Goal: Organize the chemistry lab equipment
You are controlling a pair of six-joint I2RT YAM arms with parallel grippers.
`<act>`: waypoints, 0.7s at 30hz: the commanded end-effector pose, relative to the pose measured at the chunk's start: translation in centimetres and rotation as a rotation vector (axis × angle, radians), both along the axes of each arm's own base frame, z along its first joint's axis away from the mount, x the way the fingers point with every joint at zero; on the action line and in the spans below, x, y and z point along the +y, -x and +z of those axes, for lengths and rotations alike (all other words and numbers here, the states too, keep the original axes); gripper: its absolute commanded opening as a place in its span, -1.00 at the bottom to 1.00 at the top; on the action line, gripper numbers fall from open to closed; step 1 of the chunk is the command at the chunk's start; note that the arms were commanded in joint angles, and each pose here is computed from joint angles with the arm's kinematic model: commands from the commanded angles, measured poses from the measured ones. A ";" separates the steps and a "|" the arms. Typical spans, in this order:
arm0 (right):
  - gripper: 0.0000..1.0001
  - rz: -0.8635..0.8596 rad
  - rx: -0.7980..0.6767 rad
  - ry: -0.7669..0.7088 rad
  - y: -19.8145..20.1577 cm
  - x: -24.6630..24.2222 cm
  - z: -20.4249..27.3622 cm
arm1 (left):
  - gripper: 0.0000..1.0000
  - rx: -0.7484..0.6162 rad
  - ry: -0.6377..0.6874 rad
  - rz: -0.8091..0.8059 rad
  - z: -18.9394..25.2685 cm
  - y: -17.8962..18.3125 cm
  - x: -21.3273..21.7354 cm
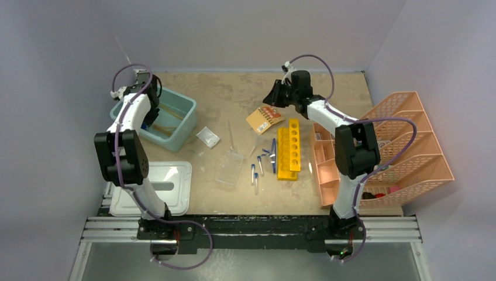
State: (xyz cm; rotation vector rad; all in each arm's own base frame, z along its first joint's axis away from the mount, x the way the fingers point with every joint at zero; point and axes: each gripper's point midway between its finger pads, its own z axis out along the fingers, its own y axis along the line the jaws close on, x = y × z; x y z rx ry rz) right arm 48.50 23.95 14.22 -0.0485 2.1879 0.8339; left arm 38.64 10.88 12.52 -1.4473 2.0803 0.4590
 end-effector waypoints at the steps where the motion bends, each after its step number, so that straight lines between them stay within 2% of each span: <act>1: -0.54 -0.012 -0.097 -0.024 -0.4 -0.3 4.2 | -1.00 0.031 0.012 0.019 -1.5 0.3 0.3; 5: -0.52 -0.002 -0.116 0.013 -0.5 -0.6 4.3 | -0.97 0.066 0.023 0.031 -2.6 0.7 0.4; 10: -0.45 0.028 -0.130 0.039 -0.1 -0.1 4.3 | -0.59 0.027 0.031 -0.011 -1.6 -0.5 0.2; 15: -0.17 0.038 -0.163 0.119 0.3 1.1 4.5 | -0.33 -0.049 0.056 -0.125 2.2 -2.8 -0.7; 21: 0.02 0.081 -0.209 0.260 1.7 4.3 4.5 | -0.01 -0.207 0.037 -0.217 7.7 -3.7 -1.5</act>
